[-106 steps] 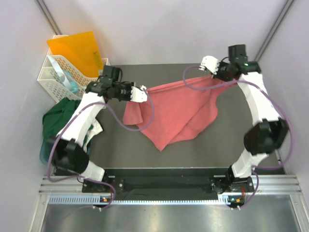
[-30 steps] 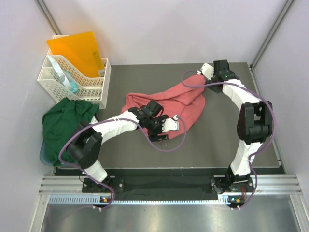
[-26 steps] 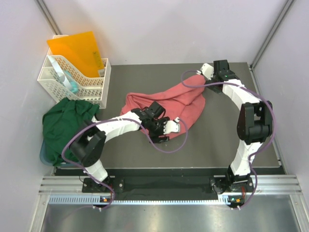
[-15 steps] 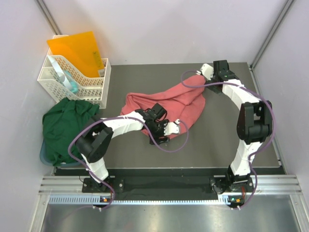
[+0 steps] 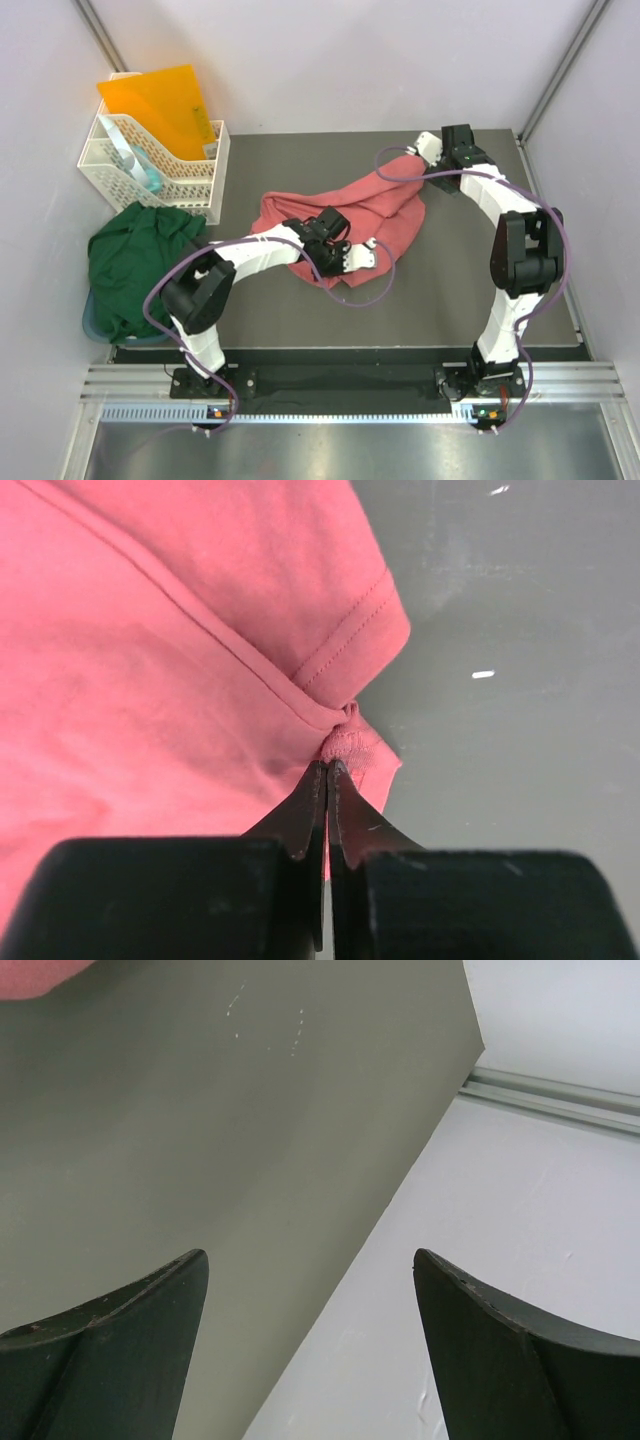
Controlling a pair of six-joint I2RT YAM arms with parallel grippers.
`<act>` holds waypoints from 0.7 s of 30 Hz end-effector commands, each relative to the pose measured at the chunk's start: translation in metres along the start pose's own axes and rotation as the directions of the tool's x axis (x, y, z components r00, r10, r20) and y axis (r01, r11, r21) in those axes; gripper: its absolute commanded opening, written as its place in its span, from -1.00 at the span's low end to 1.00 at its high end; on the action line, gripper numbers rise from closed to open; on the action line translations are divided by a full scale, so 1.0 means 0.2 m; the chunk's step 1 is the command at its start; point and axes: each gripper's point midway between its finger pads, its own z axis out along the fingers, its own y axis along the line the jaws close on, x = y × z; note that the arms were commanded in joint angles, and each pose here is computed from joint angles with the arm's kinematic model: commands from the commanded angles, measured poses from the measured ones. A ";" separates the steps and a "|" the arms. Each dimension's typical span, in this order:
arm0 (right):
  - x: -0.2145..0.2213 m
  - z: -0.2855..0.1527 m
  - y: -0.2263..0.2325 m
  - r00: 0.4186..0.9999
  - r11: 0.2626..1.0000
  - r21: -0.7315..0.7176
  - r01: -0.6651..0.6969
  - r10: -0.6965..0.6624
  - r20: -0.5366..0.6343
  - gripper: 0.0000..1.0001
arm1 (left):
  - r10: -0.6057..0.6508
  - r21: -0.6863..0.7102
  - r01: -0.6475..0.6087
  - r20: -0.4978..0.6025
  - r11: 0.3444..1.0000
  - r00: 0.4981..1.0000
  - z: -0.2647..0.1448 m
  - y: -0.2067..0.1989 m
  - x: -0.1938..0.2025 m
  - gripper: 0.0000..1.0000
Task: Fold and stack the t-shirts
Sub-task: Flatten out the tshirt
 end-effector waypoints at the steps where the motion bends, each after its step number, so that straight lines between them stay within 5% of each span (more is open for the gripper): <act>1: -0.09 0.00 -0.05 0.999 0.999 0.033 -0.018 0.017 0.045 0.67 | 0.033 -0.080 -0.030 0.027 0.996 0.999 -0.15 0.07 -0.08 -1.00; 4: -0.08 0.00 -0.05 0.999 0.999 0.035 -0.016 0.014 0.044 0.67 | 0.021 -0.236 -0.012 0.038 0.972 0.999 -0.29 0.23 -0.11 -1.00; 9: -0.08 0.01 -0.05 0.999 0.999 0.039 -0.017 0.015 0.046 0.67 | -0.012 -0.600 0.041 0.053 0.799 0.999 -0.68 0.57 -0.18 -1.00; 15: -0.09 0.02 -0.04 0.998 0.999 0.036 -0.035 0.033 0.049 0.67 | 0.016 -0.769 0.025 0.046 0.638 0.999 -0.97 0.74 -0.24 -1.00; 21: -0.11 0.04 -0.03 0.998 0.999 0.025 -0.048 0.047 0.052 0.68 | -0.063 -0.943 0.026 0.005 0.331 0.998 -1.26 0.96 -0.19 -1.00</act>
